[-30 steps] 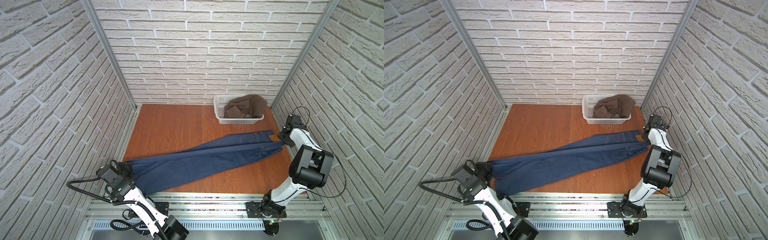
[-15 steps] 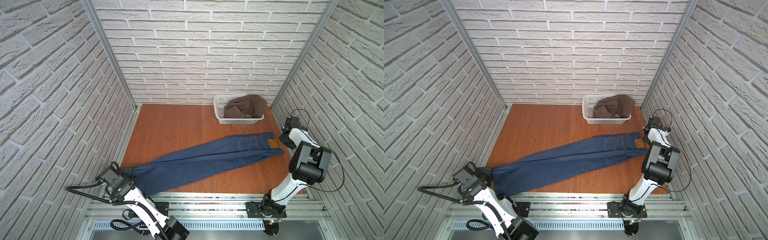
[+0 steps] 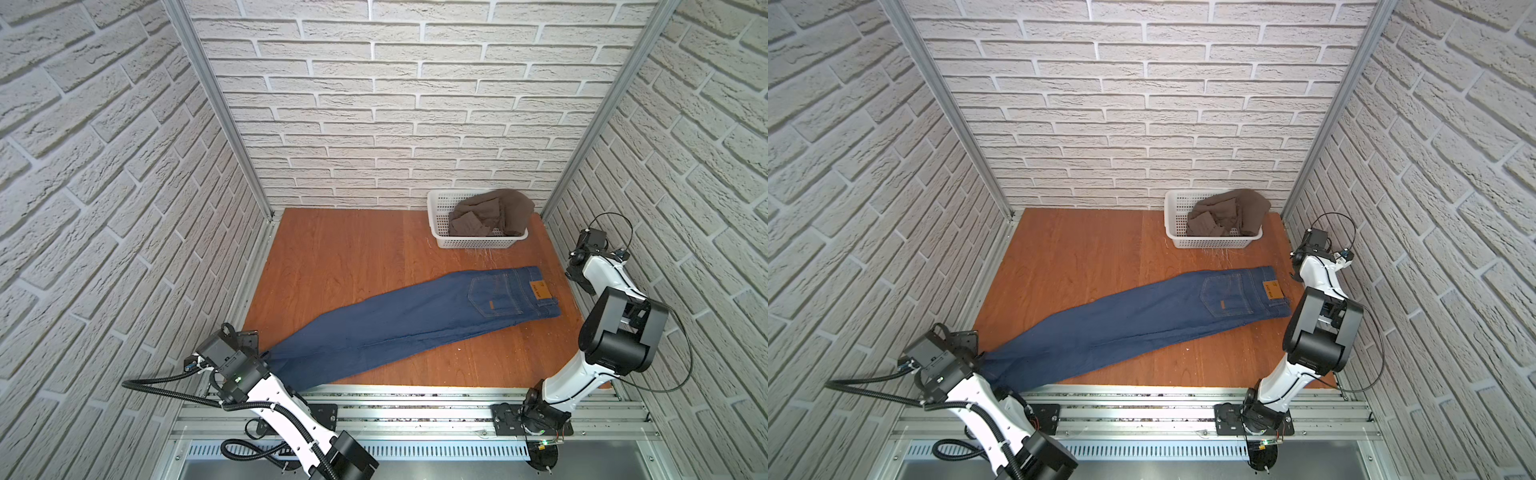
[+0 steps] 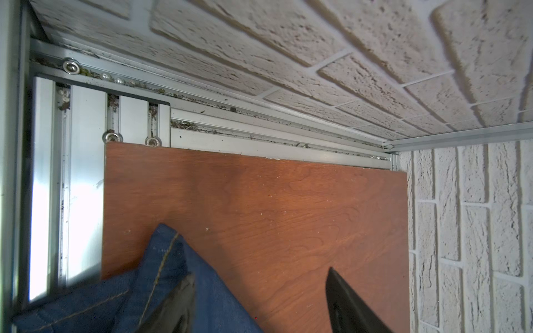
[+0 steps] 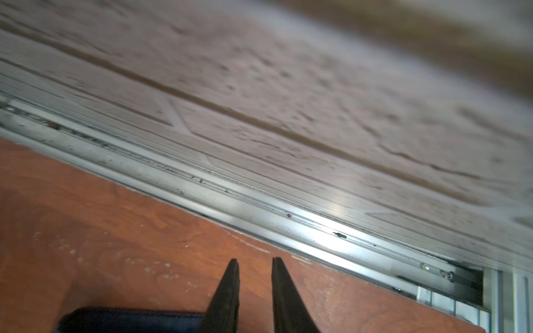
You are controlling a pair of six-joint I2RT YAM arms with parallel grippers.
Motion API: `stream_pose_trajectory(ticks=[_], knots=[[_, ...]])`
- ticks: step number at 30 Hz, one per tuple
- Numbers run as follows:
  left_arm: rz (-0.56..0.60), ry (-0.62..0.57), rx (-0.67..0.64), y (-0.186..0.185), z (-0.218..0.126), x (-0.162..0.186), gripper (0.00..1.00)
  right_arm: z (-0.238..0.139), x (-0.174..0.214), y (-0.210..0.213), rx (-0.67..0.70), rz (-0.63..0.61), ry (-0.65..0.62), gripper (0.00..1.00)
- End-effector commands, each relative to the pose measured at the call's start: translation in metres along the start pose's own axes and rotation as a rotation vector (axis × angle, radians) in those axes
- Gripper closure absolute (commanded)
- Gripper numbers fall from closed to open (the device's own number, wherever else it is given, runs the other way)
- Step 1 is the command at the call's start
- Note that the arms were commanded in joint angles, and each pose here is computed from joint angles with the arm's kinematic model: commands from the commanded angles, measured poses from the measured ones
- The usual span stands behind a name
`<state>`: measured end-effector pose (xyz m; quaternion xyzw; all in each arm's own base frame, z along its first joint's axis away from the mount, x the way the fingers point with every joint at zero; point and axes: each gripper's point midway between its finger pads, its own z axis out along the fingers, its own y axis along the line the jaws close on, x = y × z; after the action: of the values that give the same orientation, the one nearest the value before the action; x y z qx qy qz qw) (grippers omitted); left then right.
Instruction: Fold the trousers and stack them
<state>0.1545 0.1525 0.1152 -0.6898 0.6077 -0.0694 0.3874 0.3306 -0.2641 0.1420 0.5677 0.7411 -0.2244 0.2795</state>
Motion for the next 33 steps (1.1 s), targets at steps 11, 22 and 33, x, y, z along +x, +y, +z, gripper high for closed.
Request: stream_pose_trajectory(ticks=[11,22,33], knots=[[0.081,0.319,0.12,-0.045,0.024,0.063,0.3,-0.109,0.121,0.064,-0.428,-0.145,0.214,0.68],[0.241,0.446,0.006,-0.02,0.041,0.143,0.31,-0.122,0.228,0.073,-0.491,-0.327,0.442,0.71],[0.309,0.472,-0.133,0.025,0.046,0.172,0.32,-0.095,0.27,0.072,-0.379,-0.375,0.541,0.73]])
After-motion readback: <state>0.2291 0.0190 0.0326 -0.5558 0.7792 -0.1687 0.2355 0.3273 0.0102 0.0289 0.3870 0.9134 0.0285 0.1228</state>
